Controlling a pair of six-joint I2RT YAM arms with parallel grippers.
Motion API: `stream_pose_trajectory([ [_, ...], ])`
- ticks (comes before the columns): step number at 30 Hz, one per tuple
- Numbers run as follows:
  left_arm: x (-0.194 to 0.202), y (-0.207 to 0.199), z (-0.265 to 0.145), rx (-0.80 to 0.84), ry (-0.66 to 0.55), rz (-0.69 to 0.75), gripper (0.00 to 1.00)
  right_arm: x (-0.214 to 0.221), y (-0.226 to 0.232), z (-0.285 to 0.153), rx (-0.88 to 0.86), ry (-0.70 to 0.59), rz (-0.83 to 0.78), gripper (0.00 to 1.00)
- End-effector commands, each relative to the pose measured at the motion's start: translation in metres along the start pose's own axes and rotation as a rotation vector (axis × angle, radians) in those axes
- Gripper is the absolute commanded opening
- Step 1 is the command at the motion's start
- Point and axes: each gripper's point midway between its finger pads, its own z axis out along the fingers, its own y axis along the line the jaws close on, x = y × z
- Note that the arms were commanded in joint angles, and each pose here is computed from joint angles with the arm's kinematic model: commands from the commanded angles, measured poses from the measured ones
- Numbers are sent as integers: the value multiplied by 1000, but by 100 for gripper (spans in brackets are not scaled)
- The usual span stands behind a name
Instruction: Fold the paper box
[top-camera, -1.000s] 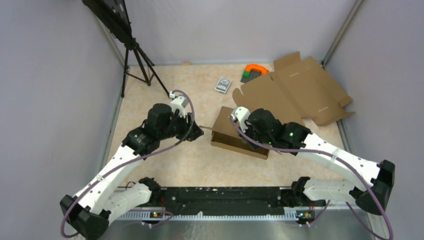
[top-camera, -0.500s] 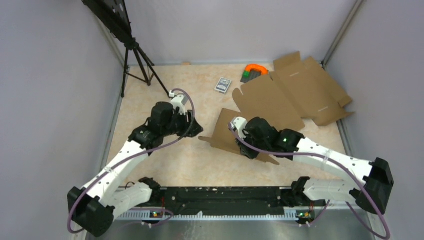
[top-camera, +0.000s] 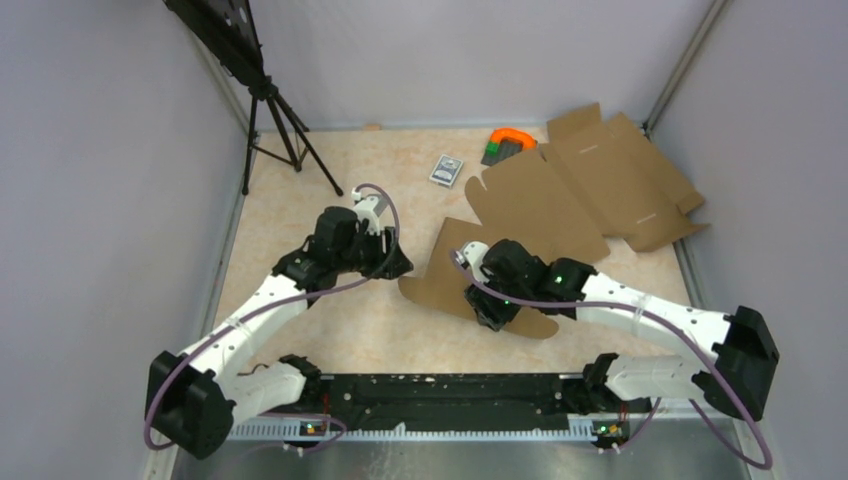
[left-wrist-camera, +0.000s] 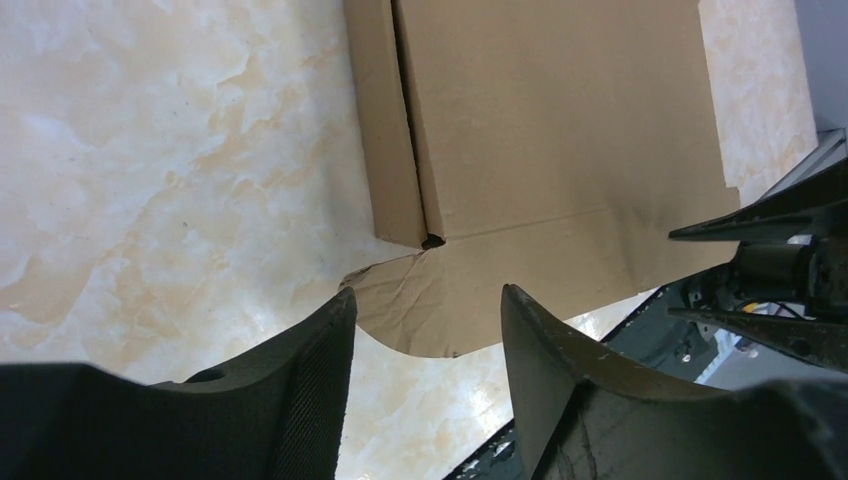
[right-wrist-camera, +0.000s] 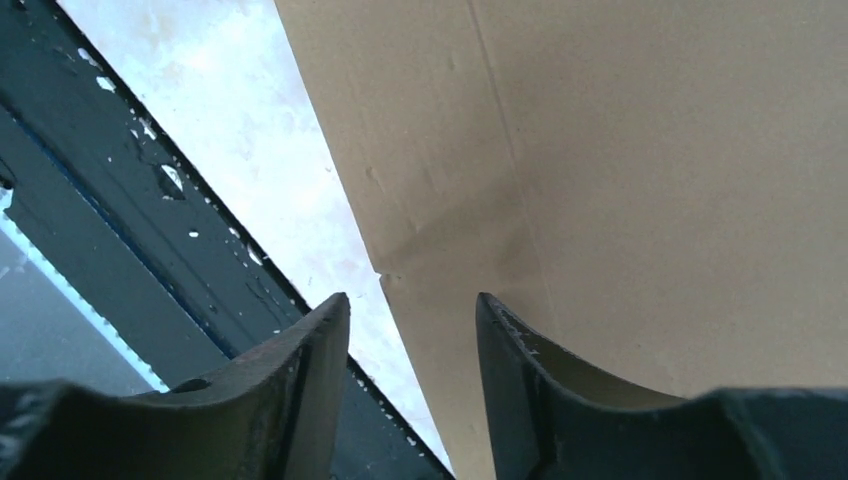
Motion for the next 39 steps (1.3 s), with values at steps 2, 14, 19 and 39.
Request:
stream_pose_trajectory([
  [2,-14,-1,-9,11,-91,113,60,-33,4,-32,14,-127,19,53],
  [14,-5,5,4,18,-48,142,64,-39,-42,-47,239,-146,271,40],
  [19,-6,9,2,-2,-34,184,65,-33,-46,-38,204,-135,349,26],
  [39,40,5,-20,37,233,1066,99,-50,-38,-83,139,-248,343,62],
])
